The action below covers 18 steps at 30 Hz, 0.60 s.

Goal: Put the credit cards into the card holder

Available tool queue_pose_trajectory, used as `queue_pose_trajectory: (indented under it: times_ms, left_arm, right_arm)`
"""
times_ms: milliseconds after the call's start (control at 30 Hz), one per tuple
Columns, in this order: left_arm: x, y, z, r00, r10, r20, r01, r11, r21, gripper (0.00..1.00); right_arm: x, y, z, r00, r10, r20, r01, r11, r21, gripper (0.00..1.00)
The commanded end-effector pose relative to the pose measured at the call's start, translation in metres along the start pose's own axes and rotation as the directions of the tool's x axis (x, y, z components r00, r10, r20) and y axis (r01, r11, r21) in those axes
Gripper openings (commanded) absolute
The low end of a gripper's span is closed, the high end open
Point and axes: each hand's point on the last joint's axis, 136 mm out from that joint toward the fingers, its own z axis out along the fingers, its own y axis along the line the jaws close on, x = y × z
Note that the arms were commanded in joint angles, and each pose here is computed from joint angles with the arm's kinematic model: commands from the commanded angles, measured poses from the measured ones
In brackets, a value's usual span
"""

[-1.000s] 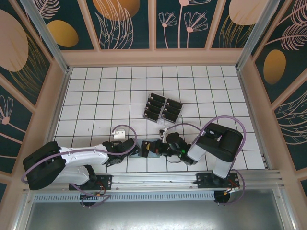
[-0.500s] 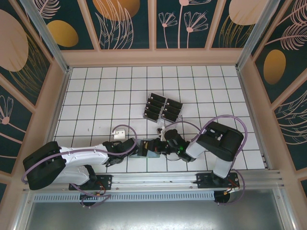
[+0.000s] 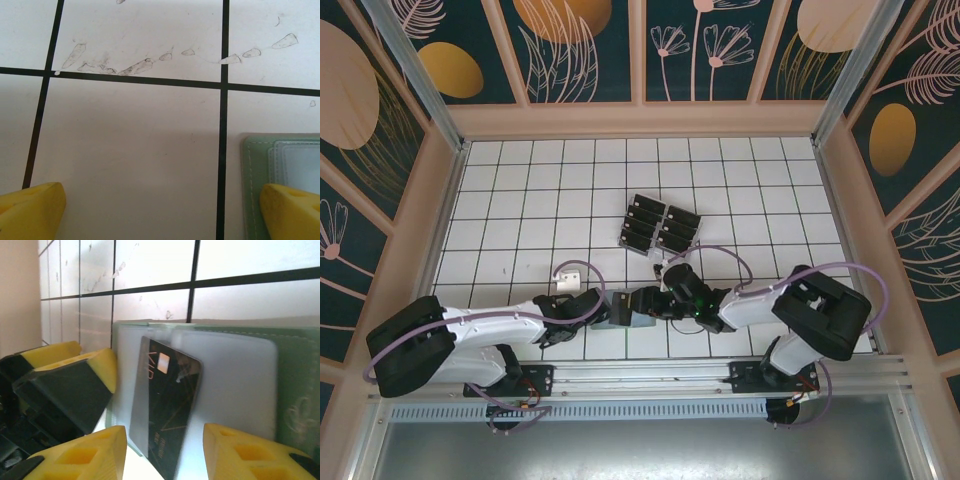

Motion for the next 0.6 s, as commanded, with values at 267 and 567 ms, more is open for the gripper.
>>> queue_pose_trajectory:
  times_ms: [267, 567]
  left_arm:
    - [0.002, 0.014, -0.002, 1.0, 0.02, 0.005, -0.02, 0.999, -0.046, 0.99]
    - [0.01, 0.015, 0.004, 1.0, 0.014, -0.013, -0.015, 0.999, -0.041, 0.99]
  right_arm:
    - [-0.007, -0.001, -0.006, 0.998, -0.054, 0.021, 0.052, 0.995, 0.085, 0.36]
    - [-0.006, -0.002, 0.007, 0.998, -0.059, 0.002, 0.059, 0.994, 0.097, 0.33]
